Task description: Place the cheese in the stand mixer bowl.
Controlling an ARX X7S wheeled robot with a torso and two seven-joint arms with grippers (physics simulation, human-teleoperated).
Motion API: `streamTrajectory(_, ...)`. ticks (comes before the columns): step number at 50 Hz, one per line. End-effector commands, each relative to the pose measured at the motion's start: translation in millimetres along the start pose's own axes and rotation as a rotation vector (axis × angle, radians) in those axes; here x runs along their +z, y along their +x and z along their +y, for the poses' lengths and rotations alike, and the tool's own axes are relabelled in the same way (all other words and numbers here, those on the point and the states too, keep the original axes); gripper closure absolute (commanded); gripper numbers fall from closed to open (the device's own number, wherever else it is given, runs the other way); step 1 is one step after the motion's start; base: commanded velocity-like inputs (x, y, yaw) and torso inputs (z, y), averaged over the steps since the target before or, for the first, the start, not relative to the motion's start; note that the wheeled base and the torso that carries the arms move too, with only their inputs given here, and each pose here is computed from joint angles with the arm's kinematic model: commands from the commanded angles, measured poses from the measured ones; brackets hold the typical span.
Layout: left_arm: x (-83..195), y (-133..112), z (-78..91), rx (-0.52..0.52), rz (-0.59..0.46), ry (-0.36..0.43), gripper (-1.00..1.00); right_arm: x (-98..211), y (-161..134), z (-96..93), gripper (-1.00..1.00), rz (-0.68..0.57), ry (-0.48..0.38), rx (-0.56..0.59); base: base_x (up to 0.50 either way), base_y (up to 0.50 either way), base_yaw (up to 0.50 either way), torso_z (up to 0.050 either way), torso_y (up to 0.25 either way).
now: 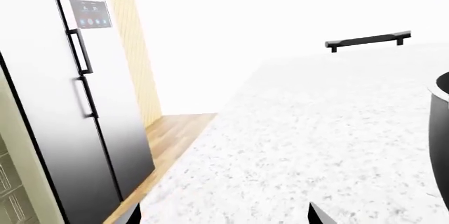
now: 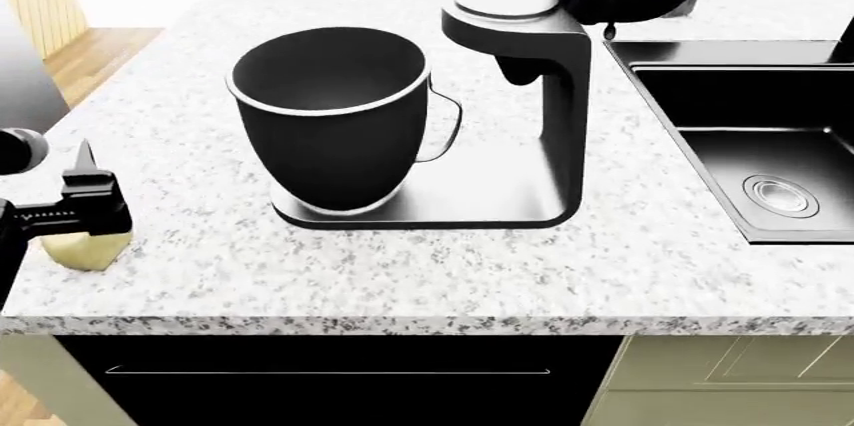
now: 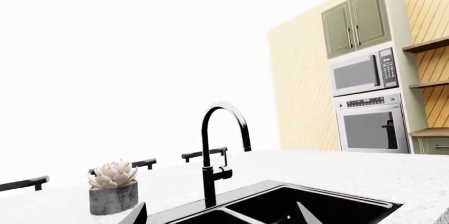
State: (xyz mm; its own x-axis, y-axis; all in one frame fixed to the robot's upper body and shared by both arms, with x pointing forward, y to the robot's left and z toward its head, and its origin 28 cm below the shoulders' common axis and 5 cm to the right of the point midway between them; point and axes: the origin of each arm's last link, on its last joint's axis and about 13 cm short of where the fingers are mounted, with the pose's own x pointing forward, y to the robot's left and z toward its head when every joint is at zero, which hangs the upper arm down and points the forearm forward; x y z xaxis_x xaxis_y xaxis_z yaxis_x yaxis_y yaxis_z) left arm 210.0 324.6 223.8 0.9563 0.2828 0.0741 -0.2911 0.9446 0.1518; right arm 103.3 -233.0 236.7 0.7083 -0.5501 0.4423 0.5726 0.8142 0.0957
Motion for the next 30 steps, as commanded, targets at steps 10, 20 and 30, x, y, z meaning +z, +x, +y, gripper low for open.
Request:
streamTrajectory(10, -11, -5, -6.5, -0.062, 0.037, -0.029, -1.00, -6, 0, 1.4, -1.00, 0.012, 0.001, 0.002, 0.00, 0.00, 0.00, 0.000, 0.000)
streamTrajectory(20, -18, -4, -4.4, -0.062, 0.055, -0.048, -1.00, -6, 0, 2.7, -1.00, 0.014, 0.003, 0.010, 0.00, 0.00, 0.00, 0.000, 0.000)
streamTrajectory(30, -25, -5, -6.3, -0.074, 0.065, -0.057, -1.00, -8, 0, 3.6, -1.00, 0.017, 0.002, 0.011, 0.00, 0.00, 0.00, 0.000, 0.000)
